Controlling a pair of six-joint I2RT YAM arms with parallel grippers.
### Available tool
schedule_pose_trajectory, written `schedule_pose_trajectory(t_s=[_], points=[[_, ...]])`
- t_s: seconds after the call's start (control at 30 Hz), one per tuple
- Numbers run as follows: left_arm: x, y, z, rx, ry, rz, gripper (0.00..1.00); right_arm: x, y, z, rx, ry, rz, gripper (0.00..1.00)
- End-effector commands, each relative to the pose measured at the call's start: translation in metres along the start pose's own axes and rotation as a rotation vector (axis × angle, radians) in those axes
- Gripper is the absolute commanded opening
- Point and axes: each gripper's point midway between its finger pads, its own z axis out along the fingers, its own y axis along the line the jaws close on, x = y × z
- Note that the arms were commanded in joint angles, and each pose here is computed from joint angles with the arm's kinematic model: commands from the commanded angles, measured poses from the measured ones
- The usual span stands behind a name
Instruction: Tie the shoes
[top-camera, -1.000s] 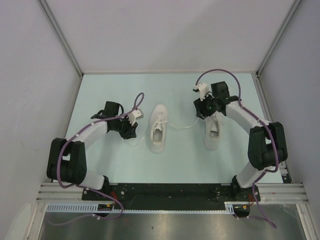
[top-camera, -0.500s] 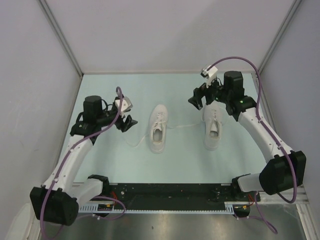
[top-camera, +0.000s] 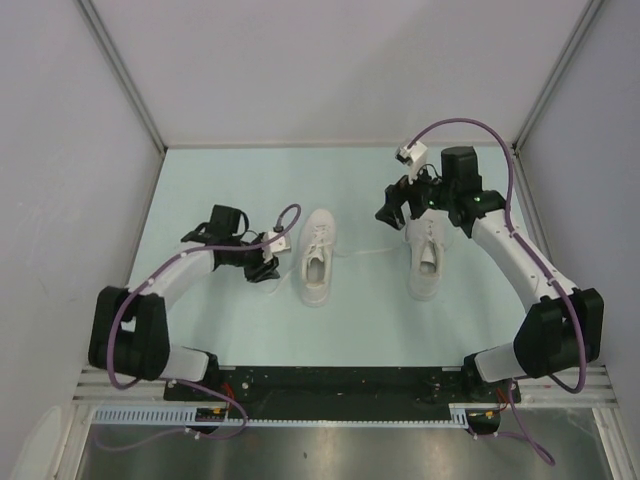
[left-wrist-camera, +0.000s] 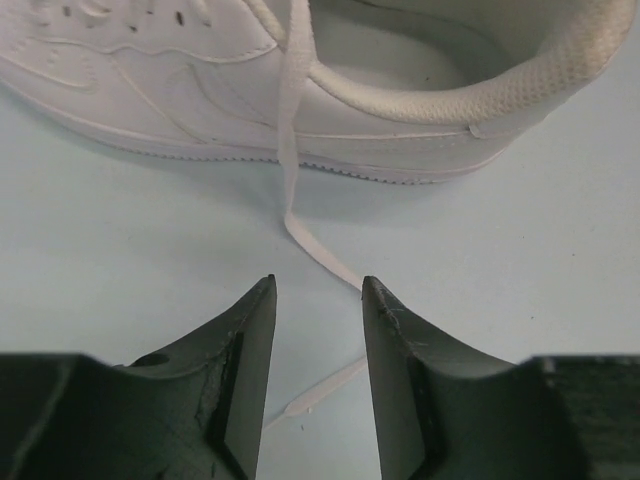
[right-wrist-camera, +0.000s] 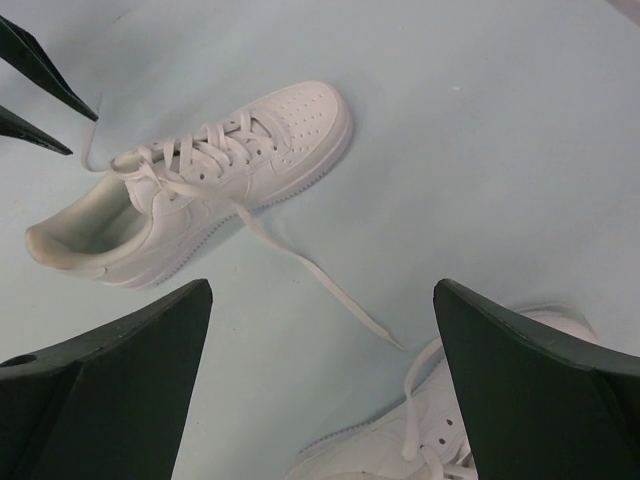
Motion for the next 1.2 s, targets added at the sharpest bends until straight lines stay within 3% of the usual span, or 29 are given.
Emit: schedule_pose_trajectory(t_s=[0.0, 0.23, 0.83, 1.0, 1.03, 1.07, 1.17], points=[[-0.009, 0.011, 0.020, 0.065, 0.000, 0.178, 0.43, 0.004, -0.009, -0.004, -0.003, 0.016, 0.010, 0.98], [0.004, 0.017, 0.046, 0.105, 0.083, 0.206, 0.40, 0.015, -0.020, -0.007, 0.003, 0.036, 0.062, 0.97], [-0.007, 0.012, 0.066, 0.186, 0.085, 0.306, 0.38, 0.030, -0.034, -0.009, 0.009, 0.067, 0.093, 0.96], [-0.012, 0.014, 0.071, 0.175, 0.074, 0.303, 0.28, 0.034, -0.037, -0.011, 0.016, 0.078, 0.100, 0.95], [-0.017, 0.016, 0.071, 0.166, 0.061, 0.292, 0.23, 0.033, -0.036, -0.011, 0.012, 0.074, 0.096, 0.95], [-0.018, 0.015, 0.071, 0.165, 0.058, 0.284, 0.11, 0.034, -0.036, -0.011, 0.014, 0.078, 0.101, 0.95], [-0.022, 0.013, 0.065, 0.153, 0.043, 0.259, 0.00, 0.033, -0.036, -0.013, 0.012, 0.075, 0.100, 0.94]])
